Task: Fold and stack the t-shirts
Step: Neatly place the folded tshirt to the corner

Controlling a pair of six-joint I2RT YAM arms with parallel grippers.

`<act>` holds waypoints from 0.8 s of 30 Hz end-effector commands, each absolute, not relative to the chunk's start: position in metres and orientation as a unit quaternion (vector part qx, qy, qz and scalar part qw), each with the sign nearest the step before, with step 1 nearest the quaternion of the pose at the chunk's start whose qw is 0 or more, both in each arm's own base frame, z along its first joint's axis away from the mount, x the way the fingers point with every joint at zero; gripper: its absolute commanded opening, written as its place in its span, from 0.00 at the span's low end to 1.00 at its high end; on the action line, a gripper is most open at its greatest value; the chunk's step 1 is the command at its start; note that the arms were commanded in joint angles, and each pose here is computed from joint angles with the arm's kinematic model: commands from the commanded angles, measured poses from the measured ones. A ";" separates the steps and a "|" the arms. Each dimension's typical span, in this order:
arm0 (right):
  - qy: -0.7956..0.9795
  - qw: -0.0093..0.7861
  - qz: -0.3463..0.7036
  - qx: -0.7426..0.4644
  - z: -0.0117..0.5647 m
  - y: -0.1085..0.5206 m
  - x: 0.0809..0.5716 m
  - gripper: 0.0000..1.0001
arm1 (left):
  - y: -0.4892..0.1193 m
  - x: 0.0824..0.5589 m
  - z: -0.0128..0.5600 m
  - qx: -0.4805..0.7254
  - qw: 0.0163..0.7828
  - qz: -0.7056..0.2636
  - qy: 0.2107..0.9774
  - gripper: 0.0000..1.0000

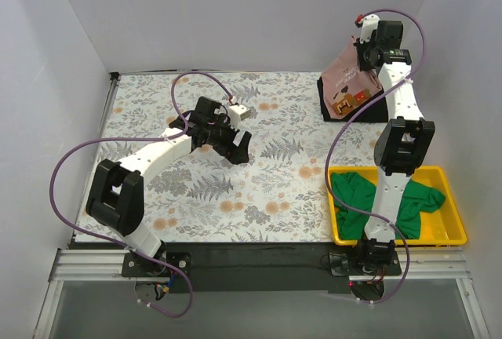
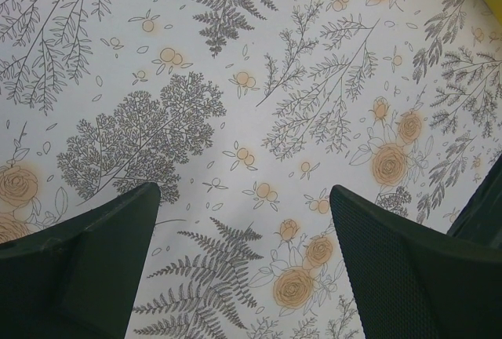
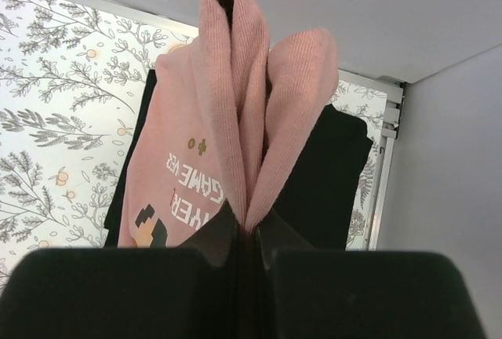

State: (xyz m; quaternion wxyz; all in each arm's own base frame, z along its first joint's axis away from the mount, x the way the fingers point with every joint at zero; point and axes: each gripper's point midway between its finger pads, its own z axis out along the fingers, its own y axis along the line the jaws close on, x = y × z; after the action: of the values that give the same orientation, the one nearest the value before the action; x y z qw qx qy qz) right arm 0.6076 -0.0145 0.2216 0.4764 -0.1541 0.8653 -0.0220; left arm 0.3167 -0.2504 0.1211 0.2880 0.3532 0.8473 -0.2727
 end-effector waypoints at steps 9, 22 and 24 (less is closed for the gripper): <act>0.849 0.503 -0.094 -0.133 0.223 -0.079 0.626 0.73 | -0.252 0.321 0.143 0.352 0.303 -0.270 0.844 0.90; 0.791 0.581 -0.067 -0.182 0.342 -0.065 0.577 0.98 | -0.226 0.347 0.210 0.233 0.333 -0.320 0.856 0.90; 0.788 0.584 -0.037 -0.192 0.358 -0.050 0.556 0.98 | -0.214 0.359 0.229 0.209 0.344 -0.326 0.855 0.90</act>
State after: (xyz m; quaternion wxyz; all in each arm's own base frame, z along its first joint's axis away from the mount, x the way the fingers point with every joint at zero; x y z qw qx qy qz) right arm 0.5911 -0.0819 0.2727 0.5207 -0.1615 0.8353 -0.0706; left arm 0.3509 -0.2234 0.1697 0.3034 0.2432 0.8724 -0.2962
